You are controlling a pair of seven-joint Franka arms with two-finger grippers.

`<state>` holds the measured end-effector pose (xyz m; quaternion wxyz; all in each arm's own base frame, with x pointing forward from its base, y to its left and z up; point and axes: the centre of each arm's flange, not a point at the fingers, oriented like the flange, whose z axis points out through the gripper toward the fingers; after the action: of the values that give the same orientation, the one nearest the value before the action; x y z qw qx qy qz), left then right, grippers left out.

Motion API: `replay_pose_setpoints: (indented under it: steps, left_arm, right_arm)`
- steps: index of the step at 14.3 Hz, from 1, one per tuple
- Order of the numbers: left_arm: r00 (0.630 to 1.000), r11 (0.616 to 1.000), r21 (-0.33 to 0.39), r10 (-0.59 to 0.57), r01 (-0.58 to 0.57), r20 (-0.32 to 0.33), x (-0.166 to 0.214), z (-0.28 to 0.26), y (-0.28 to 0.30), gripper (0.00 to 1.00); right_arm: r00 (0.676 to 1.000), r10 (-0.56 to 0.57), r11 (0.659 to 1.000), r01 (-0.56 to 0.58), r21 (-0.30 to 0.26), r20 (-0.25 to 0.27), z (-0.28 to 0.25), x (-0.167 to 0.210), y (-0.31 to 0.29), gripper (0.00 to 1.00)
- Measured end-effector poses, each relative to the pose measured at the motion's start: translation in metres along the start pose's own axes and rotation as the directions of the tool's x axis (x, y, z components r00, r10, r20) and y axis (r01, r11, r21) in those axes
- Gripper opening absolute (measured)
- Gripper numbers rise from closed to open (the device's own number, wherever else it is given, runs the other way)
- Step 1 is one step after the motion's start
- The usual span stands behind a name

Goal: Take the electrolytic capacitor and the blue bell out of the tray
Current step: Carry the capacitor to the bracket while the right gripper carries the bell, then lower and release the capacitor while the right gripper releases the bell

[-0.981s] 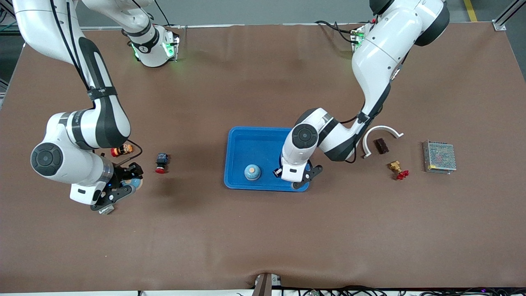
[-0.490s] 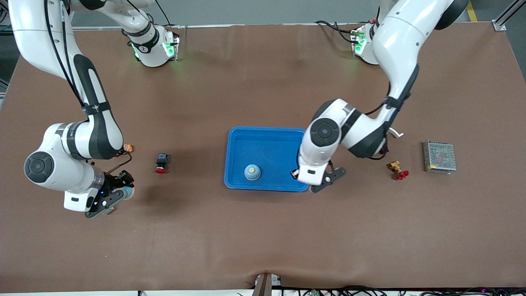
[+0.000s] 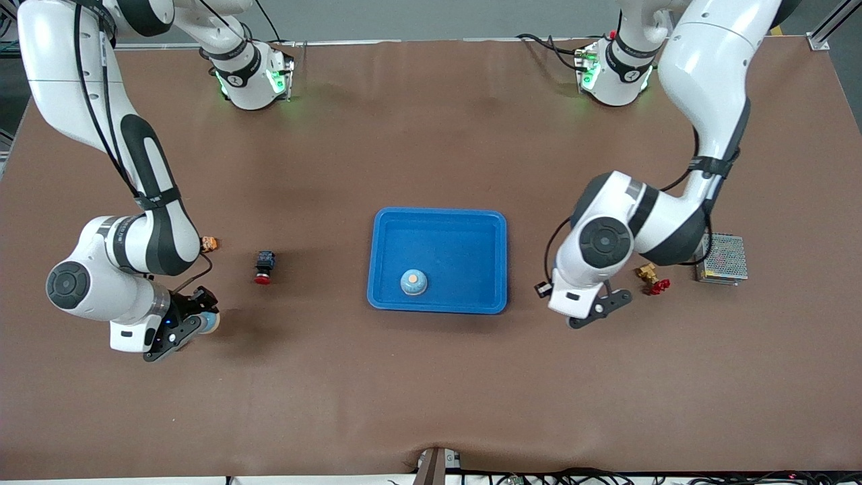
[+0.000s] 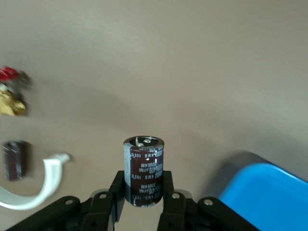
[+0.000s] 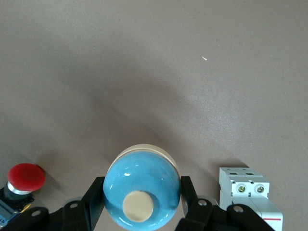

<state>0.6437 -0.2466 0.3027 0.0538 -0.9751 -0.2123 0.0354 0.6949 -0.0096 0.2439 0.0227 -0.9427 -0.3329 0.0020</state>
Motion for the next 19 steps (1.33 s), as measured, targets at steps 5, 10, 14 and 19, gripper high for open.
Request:
replay_pose_setpoints:
  steps: [5,10,14,19]
  left_arm:
    - [0.999,1.000,0.020,-0.015,0.014,0.049,0.057,0.031,-0.089,0.34]
    - [0.998,0.999,0.033,-0.027,0.025,0.065,0.059,0.067,-0.115,0.34]
    - [0.997,0.999,0.027,-0.047,0.045,0.069,0.061,0.089,-0.135,0.34]
    - [0.995,0.998,0.017,-0.057,0.056,0.086,0.060,0.114,-0.141,0.34]
  right_arm:
    - [0.999,-0.031,0.999,0.031,-0.015,-0.019,0.017,0.001,0.003,0.68]
    - [0.998,-0.051,0.999,0.051,-0.001,-0.033,0.038,0.001,0.004,0.68]
    - [0.997,-0.071,0.997,0.071,0.000,-0.030,0.047,0.000,0.004,0.68]
    - [0.997,-0.075,0.997,0.075,-0.004,-0.034,0.049,0.000,0.005,0.68]
